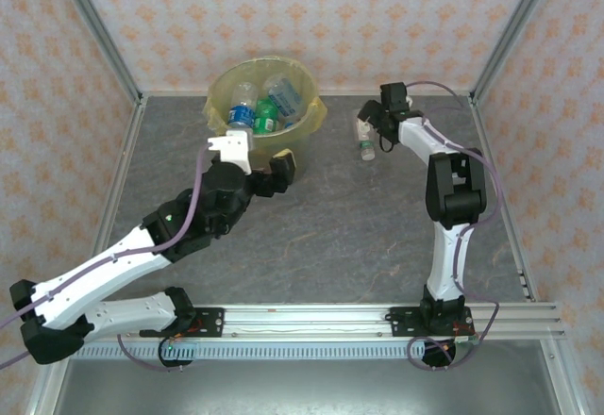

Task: Put the plastic bottles in the bin

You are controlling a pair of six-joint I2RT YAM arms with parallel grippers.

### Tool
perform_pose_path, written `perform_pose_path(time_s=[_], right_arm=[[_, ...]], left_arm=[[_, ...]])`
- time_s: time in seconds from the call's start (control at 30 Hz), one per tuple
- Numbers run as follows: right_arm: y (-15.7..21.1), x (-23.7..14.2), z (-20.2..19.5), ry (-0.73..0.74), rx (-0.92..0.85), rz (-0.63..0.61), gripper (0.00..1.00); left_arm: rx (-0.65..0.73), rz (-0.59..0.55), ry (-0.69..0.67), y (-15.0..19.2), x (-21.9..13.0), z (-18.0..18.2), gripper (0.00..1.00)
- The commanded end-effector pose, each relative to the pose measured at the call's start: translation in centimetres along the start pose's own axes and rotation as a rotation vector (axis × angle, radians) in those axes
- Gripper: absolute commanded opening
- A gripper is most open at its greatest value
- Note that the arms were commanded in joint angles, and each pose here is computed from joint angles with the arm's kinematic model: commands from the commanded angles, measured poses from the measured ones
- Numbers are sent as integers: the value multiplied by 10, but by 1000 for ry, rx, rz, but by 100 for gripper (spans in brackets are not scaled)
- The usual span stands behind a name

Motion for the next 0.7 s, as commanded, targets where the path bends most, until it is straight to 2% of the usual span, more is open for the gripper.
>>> perform_pose_path(time_s=[0.0, 0.17, 0.5, 0.67], right_arm=[[-11, -12, 23, -10, -145, -65, 91], [-6, 4, 32, 99, -228, -45, 92], [9, 42, 29, 213, -307, 5, 93], [19, 56, 26, 206, -319, 44, 85]], left_arm=[[-66, -85, -62, -12, -14, 16, 99], [-77, -88, -70, -13, -20, 22, 99], [-78, -80, -64, -15, -24, 23, 99], [-77, -78, -68, -15, -25, 24, 99]])
Point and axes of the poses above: each hand's point on the last joint's axis, 136 mm out from that joint toward the fingers, its own x axis out along the fingers, its own z axis along the line the jaws close on, y = z × x, the point moved 7 cm from there along -x, back along the fingers, and after that the axes turned 5 degrees about x, right-handed, at the moved point
